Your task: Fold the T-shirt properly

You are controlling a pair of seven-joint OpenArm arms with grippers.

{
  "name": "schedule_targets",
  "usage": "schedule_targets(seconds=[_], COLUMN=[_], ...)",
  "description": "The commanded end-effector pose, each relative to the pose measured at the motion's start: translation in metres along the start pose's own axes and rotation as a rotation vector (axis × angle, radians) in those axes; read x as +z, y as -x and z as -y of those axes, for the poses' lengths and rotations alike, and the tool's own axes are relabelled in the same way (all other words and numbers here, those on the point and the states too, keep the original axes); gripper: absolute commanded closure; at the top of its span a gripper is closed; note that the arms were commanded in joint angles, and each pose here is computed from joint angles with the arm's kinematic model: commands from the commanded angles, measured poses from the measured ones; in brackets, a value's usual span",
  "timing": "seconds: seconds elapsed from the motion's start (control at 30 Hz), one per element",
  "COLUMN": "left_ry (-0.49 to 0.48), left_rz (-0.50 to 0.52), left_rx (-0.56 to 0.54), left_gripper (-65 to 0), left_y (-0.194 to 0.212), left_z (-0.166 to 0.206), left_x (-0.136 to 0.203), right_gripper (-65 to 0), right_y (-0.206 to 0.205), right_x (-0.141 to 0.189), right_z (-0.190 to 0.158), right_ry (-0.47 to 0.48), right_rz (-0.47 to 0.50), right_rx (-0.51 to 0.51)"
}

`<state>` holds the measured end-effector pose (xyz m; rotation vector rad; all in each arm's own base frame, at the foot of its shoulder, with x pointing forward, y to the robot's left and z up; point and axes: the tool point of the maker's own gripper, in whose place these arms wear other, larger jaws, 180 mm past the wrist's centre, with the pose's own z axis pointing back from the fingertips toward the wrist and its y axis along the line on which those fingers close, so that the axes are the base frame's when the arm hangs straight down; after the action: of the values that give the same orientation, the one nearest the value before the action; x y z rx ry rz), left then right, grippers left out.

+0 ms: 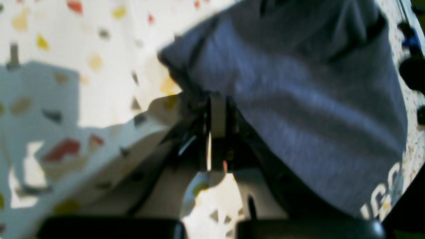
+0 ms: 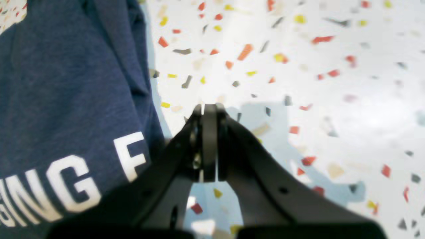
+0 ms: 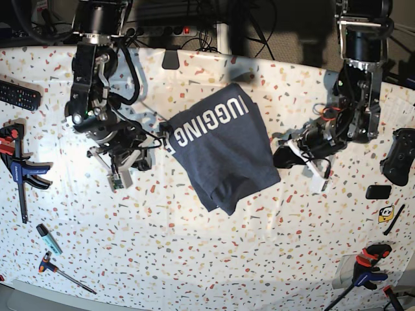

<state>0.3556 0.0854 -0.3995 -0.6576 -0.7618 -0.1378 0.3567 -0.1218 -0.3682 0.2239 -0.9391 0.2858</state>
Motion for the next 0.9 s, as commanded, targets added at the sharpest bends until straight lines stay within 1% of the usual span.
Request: schedule_targets(seconds=[0.0, 0.1, 0.23, 0.4, 0.6, 0.77, 0.87], left_ry=[0.005, -0.007, -0.017, -0.134, -0.141, -0.161, -0.164], left_rz=[0.063, 0.061, 0.06, 0.087, 0.146, 0.133, 0.147], left_rx=[-0.026, -0.031, -0.025, -0.051, -0.068, -0.131, -0.149], left_gripper=[0.0, 0.0, 0.0, 0.0, 0.0, 0.0, 0.0], left_y=[-0.024, -0.017, -0.007, -0.002, -0.015, -0.02, -0.031], left_z=[0.003, 0.002, 0.001, -0.019, -0.017, -0.008, -0.007], left_x=[0.006, 0.012, 0.012, 0.014, 0.012, -0.001, -0.001], right_gripper=[0.0, 0.0, 0.0, 0.0, 0.0, 0.0, 0.0], right_y=[-0.018, -0.01, 0.0, 0.018, 0.029, 0.034, 0.033], right_x=[-0.002, -0.008, -0.011, -0.008, 0.006, 0.022, 0.03], right_z=[0.0, -0.011, -0.029, -0.046, -0.055, -0.062, -0.064], right_ry=[-0.006, -0.038, -0.079, -0.113, -0.12, -0.121, -0.115], right_rz=[0.046, 0.008, -0.042, -0.077, -0.071, -0.055, -0.044], right_rx=[0.019, 0.03, 0.058, 0.064, 0.06, 0.07, 0.077])
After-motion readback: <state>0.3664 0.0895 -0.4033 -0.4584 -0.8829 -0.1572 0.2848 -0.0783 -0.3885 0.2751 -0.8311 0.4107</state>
